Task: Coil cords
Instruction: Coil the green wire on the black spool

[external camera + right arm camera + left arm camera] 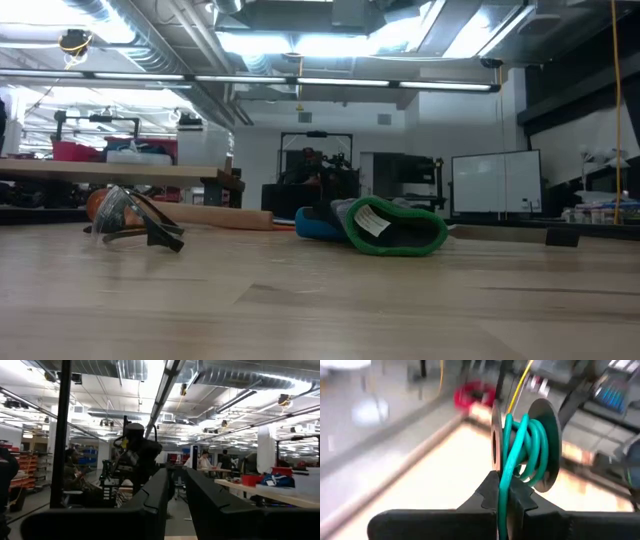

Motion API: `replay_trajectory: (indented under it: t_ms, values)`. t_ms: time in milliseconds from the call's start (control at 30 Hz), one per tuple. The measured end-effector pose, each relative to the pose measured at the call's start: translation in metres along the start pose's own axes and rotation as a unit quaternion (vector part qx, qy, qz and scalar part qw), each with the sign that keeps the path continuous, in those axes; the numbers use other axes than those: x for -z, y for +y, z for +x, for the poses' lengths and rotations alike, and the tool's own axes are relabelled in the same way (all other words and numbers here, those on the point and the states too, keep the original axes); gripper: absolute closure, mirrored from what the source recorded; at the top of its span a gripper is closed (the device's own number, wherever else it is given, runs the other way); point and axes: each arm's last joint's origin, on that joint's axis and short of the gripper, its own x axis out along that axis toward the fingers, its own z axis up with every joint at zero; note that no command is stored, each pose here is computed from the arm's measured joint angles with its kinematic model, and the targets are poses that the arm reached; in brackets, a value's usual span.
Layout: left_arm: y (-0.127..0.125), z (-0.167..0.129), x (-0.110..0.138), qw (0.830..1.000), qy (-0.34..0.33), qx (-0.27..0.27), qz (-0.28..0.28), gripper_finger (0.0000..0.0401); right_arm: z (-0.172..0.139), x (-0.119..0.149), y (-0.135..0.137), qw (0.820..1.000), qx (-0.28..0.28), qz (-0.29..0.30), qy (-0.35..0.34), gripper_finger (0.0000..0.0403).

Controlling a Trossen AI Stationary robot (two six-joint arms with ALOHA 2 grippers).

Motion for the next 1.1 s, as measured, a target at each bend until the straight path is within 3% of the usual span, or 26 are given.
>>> replay_trajectory:
  t_ms: [100,267,533,700,900,1100]
  values:
    - [0.011,-0.016,0.013,0.995,0.085,-0.008,-0.058,0.0401,0.0,0.001,0.0,1.0,0.004,0.0,0.003,0.0331]
    - [0.021,-0.029,0.033,0.97,0.201,-0.04,-0.128,0.0401,0.0,0.002,0.0,1.0,0.004,0.001,0.01,0.0331]
    - [0.02,-0.013,0.071,0.937,0.311,-0.018,-0.159,0.0401,0.0,0.006,0.0,0.999,0.004,0.005,0.031,0.0331]
    - [0.022,0.008,0.101,0.926,0.343,0.007,-0.16,0.0401,0.0,0.009,0.0,0.999,-0.006,0.007,0.044,0.0331]
    - [0.034,0.04,0.134,0.917,0.326,0.116,-0.198,0.0401,0.0,0.009,0.002,0.998,-0.028,0.022,0.044,0.0331]
    - [0.064,0.058,0.185,0.873,0.38,0.132,-0.275,0.0401,0.0,0.009,0.002,0.998,-0.027,0.037,0.044,0.0331]
